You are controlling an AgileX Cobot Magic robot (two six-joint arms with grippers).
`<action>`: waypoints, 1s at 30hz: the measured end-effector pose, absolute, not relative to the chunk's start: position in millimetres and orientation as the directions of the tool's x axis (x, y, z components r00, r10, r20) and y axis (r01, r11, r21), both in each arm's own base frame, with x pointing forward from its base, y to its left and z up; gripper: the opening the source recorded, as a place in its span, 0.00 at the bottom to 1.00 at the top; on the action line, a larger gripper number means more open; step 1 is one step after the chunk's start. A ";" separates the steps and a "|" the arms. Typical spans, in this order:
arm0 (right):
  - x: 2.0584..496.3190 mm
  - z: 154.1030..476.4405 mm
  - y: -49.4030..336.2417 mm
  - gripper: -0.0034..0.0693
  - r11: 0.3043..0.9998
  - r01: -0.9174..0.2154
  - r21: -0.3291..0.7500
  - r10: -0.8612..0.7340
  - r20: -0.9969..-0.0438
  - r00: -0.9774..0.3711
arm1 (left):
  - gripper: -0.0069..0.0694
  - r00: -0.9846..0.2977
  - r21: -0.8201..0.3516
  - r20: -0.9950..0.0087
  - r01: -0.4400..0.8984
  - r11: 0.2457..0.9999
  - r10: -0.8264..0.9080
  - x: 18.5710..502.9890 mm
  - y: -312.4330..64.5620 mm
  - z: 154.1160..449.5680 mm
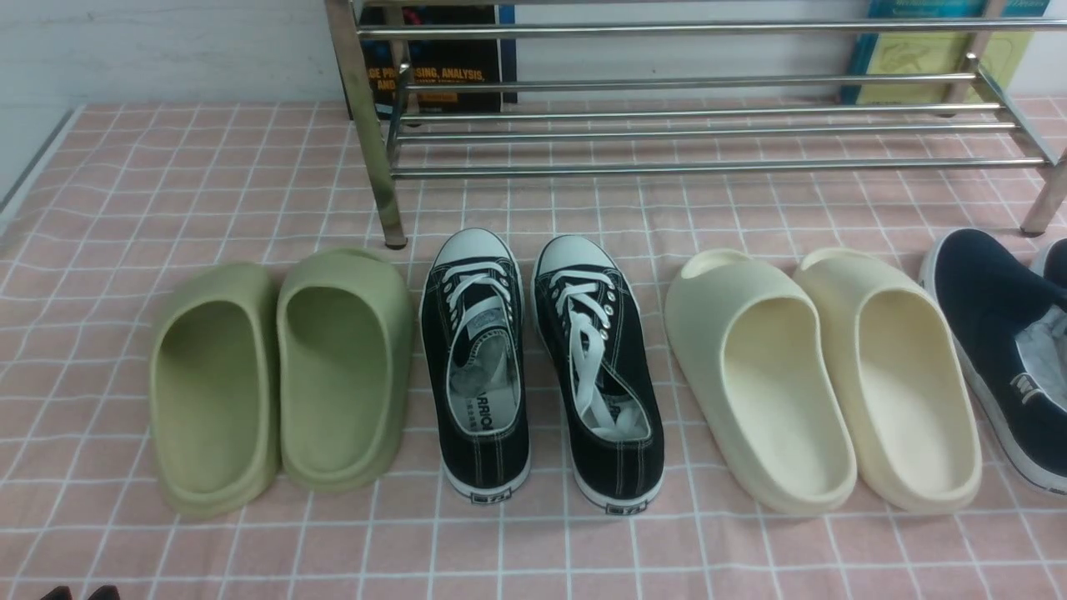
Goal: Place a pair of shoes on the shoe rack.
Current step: Use the right arm to grab the shoe closest to it
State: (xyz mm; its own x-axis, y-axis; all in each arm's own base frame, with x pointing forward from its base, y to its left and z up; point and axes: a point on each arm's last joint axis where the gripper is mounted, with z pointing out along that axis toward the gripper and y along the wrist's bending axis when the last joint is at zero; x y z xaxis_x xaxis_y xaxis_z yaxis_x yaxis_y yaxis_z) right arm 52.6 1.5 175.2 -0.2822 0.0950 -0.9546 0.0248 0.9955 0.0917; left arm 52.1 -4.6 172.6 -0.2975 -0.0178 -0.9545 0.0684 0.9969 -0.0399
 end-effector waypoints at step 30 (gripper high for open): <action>56.6 199.2 -1.8 0.38 0.998 0.032 0.057 0.057 -0.998 0.004 | 0.40 -0.298 -0.040 -0.955 0.068 0.997 -0.018 52.1 -4.6 172.6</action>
State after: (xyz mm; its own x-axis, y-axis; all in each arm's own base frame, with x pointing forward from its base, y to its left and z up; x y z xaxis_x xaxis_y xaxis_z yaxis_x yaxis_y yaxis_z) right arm 56.6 -1.8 199.2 0.0041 0.0566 -0.9984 0.0322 0.9979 0.0567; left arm 52.1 -4.6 172.6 -0.2975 -0.0178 -0.9545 0.0684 0.9969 -0.0399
